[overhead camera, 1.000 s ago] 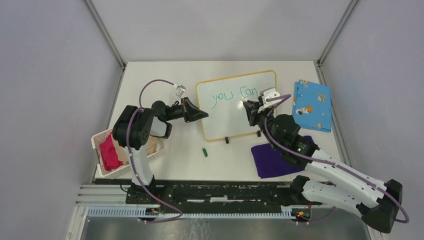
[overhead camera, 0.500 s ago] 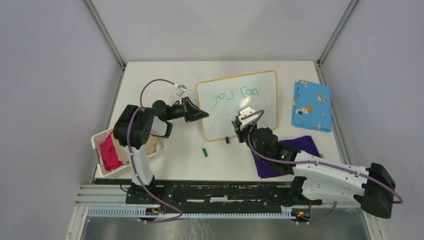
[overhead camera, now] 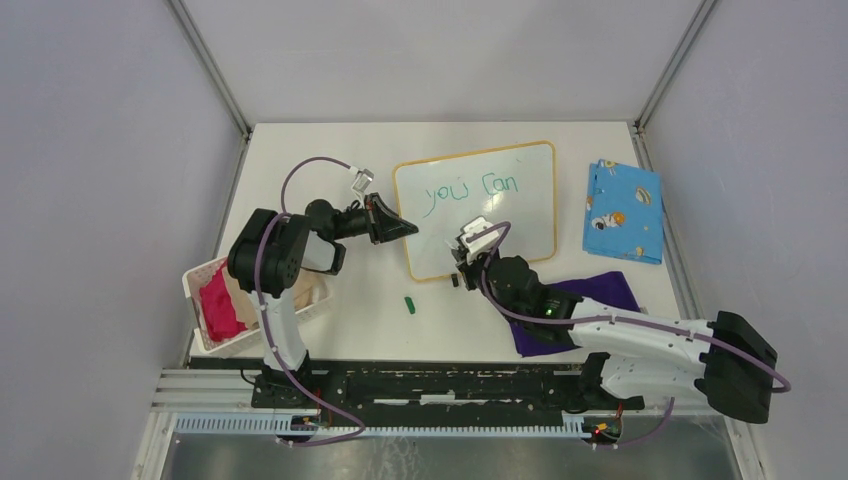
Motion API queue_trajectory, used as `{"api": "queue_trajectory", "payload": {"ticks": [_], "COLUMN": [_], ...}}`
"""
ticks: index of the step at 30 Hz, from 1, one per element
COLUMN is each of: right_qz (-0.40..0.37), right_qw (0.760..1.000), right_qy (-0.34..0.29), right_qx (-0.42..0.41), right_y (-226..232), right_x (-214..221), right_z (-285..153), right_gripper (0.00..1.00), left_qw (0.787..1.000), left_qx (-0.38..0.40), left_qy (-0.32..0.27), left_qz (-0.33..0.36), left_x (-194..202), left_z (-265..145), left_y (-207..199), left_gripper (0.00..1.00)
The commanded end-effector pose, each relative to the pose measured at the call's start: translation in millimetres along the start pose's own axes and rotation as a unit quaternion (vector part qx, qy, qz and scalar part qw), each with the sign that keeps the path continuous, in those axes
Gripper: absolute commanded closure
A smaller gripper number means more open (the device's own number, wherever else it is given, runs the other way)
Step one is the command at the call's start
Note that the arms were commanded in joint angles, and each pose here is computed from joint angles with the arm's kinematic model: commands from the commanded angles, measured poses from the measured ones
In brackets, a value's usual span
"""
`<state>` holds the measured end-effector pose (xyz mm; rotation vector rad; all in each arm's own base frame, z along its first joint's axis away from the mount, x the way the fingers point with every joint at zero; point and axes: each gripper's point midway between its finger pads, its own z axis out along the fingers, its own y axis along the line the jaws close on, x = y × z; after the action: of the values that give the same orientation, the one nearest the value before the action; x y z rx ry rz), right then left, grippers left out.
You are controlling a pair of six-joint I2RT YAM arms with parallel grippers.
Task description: Write a sentence on the whiteboard
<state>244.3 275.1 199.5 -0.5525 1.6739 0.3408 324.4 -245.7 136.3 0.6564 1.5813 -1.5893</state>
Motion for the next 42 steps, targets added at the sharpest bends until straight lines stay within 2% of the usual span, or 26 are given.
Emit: {"api": "queue_trajectory", "payload": {"ticks": [1,6,16,30,42], "right_qz": [0.020,0.015,0.026,0.023,0.020], "right_qw": [0.999,1.000,0.994,0.999,0.999], "right_qy": [-0.024,-0.018,-0.079,-0.028,-0.011], "right_qx": [-0.018,-0.003,0.074,0.017,0.043], "right_y": [16.3,22.4,-22.9,6.5,7.4], "right_x": [-16.2,-15.6,-60.5,-11.5,-0.5], "right_z": [6.8,13.9,-12.6,5.9,22.1], "right_gripper": [1.00,1.00,1.00,1.00,1.00], "left_qw": [0.999,0.999,0.999,0.999,0.999], "left_qx": [0.037,0.037,0.036,0.035,0.034], "left_qy": [0.013,0.013,0.010,0.009,0.009], "left_qz": [0.029,0.028,0.032,0.032,0.027], "left_x": [3.4,3.4,1.9,2.6,4.1], "left_z": [4.4,4.4,5.3,6.7,6.6], "left_y": [-12.4,-12.7,-14.3,-14.6,-13.1], "left_gripper": [0.98,0.98,0.98,0.98,0.98]}}
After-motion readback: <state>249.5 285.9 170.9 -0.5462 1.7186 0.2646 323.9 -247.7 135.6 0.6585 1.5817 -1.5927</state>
